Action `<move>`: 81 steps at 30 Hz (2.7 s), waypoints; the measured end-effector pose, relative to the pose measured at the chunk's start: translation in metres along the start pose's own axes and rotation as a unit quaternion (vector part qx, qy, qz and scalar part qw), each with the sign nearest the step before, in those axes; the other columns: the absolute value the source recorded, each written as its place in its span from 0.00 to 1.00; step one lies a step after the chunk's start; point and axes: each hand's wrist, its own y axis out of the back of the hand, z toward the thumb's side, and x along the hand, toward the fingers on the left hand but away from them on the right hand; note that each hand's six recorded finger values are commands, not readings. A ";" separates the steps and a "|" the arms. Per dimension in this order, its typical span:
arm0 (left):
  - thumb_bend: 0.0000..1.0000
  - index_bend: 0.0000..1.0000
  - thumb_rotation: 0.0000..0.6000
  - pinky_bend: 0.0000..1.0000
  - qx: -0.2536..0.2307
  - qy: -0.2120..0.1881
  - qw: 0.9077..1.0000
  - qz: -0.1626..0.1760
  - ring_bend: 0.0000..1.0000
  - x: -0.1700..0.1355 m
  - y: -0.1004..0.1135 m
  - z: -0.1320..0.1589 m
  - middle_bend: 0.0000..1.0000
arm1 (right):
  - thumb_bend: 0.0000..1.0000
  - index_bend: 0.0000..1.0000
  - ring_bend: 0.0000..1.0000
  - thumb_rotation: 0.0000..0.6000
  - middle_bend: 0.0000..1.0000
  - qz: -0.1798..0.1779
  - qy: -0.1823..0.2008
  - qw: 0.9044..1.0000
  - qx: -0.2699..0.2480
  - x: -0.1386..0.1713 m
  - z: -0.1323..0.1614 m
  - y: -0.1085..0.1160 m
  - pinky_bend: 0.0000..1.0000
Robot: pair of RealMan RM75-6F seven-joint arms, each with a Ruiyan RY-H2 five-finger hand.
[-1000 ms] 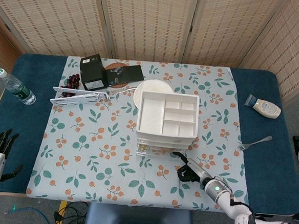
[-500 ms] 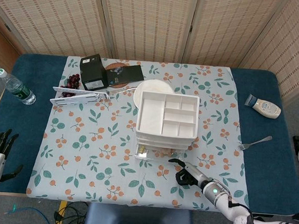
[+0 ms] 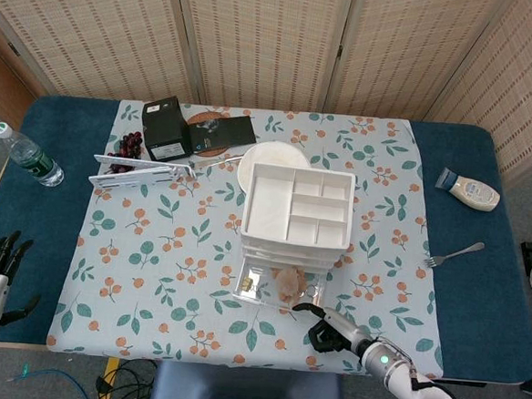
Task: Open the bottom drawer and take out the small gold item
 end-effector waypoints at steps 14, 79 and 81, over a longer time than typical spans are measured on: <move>0.25 0.09 1.00 0.07 -0.001 0.001 1.000 0.002 0.03 -0.001 0.001 -0.001 0.00 | 0.78 0.14 1.00 1.00 0.79 0.010 0.005 1.000 0.005 0.012 0.000 -0.010 1.00; 0.25 0.09 1.00 0.07 -0.011 -0.001 1.000 0.013 0.03 -0.009 0.006 -0.007 0.00 | 1.00 0.20 1.00 1.00 0.88 -0.036 -0.047 0.816 0.576 -0.045 0.071 0.016 1.00; 0.25 0.09 1.00 0.07 -0.011 -0.002 1.000 0.013 0.03 -0.009 0.005 -0.007 0.00 | 1.00 0.20 1.00 1.00 0.88 -0.037 -0.055 0.815 0.576 -0.041 0.068 0.018 1.00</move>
